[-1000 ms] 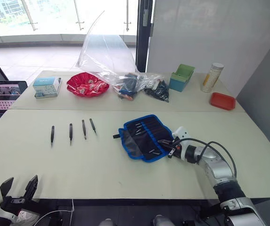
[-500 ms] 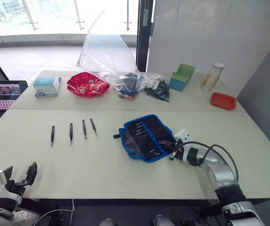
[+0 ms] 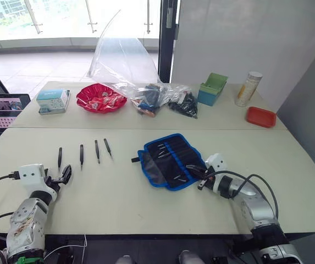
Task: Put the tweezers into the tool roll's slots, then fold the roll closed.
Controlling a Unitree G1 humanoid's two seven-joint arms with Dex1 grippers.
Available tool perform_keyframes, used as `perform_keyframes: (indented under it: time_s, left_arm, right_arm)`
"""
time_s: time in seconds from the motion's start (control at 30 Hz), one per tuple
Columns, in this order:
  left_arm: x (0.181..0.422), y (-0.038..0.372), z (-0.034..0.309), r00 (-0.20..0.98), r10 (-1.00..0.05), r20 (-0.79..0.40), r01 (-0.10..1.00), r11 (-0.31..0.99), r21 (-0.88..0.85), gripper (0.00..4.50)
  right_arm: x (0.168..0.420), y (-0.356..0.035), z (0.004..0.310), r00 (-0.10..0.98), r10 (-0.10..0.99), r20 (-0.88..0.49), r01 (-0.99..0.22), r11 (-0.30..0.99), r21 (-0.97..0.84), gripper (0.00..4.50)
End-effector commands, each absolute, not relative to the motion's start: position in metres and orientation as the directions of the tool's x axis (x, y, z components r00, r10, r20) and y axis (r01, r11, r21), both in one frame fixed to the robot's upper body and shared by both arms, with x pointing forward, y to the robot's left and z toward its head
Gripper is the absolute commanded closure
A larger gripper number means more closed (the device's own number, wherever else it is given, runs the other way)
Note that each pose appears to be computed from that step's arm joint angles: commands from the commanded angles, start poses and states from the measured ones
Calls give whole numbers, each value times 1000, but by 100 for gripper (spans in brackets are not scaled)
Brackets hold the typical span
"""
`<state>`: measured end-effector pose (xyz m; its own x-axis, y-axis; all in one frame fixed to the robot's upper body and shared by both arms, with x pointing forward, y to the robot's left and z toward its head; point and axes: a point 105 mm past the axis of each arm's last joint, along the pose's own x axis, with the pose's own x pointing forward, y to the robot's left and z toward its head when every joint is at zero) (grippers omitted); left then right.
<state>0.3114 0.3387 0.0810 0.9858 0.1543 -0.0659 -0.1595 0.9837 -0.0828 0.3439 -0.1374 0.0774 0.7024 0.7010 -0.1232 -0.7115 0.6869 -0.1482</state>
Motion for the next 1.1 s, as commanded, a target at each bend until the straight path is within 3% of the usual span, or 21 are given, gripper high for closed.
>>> perform_keyframes:
  time_s: [0.03, 0.33, 0.37, 0.77, 0.97, 1.1]
  left_arm:
    - [315, 340, 78, 982, 171, -75, -177, 981, -74, 3]
    - [332, 335, 76, 980, 172, -103, -174, 985, -15, 3]
    - [334, 335, 75, 979, 173, -108, -177, 984, -31, 59]
    - [330, 348, 82, 958, 230, -172, -246, 966, -77, 448]
    - [332, 352, 104, 966, 238, -104, -245, 967, -65, 448]
    - [337, 347, 126, 982, 176, -64, -176, 984, -5, 448]
  right_arm:
    - [342, -144, 62, 737, 659, -150, -676, 721, -153, 450]
    - [342, -143, 55, 744, 648, -160, -668, 728, -156, 450]
    - [343, -143, 55, 745, 648, -160, -667, 728, -156, 450]
    - [341, -147, 52, 758, 631, -164, -652, 743, -151, 450]
    - [342, -146, 51, 767, 623, -153, -642, 753, -144, 450]
    - [337, -145, 37, 736, 627, -257, -669, 732, -128, 450]
